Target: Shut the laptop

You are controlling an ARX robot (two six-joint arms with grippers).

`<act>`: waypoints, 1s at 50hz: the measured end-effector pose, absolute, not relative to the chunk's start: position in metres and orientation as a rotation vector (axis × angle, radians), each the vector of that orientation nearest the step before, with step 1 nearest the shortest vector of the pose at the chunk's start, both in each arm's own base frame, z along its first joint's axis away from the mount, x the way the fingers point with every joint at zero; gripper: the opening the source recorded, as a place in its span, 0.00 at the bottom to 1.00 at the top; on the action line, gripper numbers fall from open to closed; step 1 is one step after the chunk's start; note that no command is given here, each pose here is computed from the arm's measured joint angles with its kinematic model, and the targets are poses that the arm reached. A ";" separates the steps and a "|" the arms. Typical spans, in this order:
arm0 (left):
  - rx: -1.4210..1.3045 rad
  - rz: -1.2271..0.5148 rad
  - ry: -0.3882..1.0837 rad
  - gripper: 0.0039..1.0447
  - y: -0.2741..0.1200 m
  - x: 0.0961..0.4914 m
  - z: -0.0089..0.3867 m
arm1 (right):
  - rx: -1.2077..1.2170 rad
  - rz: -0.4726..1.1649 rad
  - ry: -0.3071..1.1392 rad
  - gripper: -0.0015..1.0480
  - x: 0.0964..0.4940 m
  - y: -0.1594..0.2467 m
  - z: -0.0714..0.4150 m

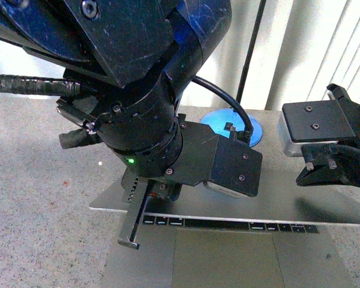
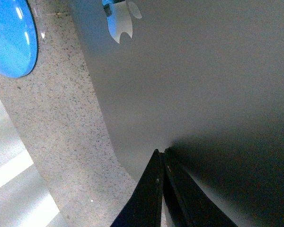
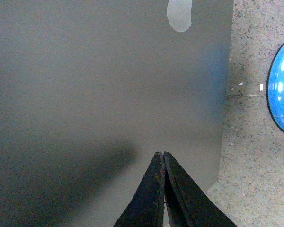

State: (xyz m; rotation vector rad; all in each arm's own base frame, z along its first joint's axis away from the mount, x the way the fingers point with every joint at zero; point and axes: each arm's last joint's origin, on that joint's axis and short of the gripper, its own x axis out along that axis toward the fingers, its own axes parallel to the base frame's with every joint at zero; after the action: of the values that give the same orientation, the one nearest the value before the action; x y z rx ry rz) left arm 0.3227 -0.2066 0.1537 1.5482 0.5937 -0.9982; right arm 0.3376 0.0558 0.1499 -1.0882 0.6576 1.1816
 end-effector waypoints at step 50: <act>1.486 -1.097 0.648 0.03 -0.217 0.300 0.093 | -0.953 1.243 0.713 0.03 0.313 0.061 0.076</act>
State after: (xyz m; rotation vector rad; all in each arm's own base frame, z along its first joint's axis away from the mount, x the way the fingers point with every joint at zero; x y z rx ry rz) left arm 0.3000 -0.2172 0.0935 1.4858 0.6478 -1.0972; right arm 0.3135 0.0609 0.0757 -0.9528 0.7135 1.2433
